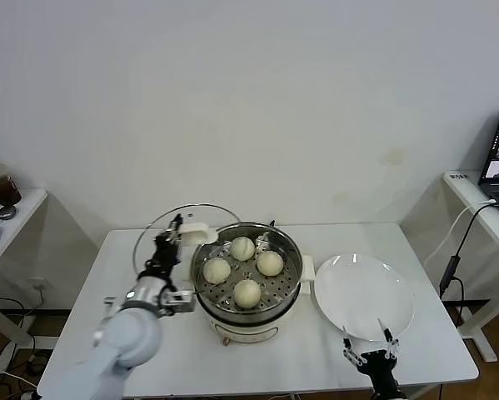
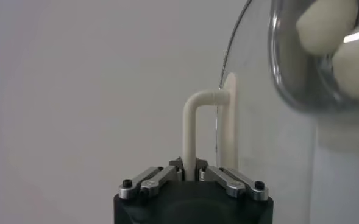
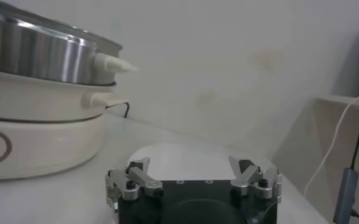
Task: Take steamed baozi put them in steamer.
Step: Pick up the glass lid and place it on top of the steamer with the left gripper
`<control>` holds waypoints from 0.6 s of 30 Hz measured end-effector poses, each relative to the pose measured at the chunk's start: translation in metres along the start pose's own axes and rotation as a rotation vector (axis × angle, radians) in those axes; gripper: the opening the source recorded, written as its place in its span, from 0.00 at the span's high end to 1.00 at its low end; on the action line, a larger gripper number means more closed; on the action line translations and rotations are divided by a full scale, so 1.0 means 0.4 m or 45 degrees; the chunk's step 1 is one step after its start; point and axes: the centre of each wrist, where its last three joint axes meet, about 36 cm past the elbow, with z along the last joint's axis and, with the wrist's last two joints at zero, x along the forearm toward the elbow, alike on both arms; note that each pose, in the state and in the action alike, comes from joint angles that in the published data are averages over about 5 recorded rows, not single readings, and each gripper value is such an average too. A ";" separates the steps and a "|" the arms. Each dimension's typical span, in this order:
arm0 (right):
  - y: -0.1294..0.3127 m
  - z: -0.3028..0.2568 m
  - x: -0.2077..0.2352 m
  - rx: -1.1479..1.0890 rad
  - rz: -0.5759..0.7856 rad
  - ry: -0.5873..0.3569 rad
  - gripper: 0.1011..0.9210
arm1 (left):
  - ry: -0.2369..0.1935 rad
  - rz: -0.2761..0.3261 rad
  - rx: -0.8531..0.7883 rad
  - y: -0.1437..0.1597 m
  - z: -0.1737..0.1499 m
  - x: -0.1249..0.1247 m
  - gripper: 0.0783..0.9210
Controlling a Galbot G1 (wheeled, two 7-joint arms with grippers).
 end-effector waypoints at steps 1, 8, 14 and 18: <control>0.001 0.002 -0.001 0.002 0.001 0.001 0.12 | -0.004 0.006 -0.007 -0.001 -0.018 -0.006 0.89; 0.002 0.005 -0.004 0.016 0.005 0.001 0.12 | -0.024 0.048 -0.042 -0.022 -0.129 -0.024 0.89; 0.002 0.005 -0.004 0.024 0.005 -0.003 0.12 | -0.037 0.051 -0.042 -0.038 -0.198 -0.025 0.89; 0.005 0.005 -0.003 0.028 0.002 -0.003 0.12 | -0.045 0.051 -0.037 -0.046 -0.229 -0.016 0.89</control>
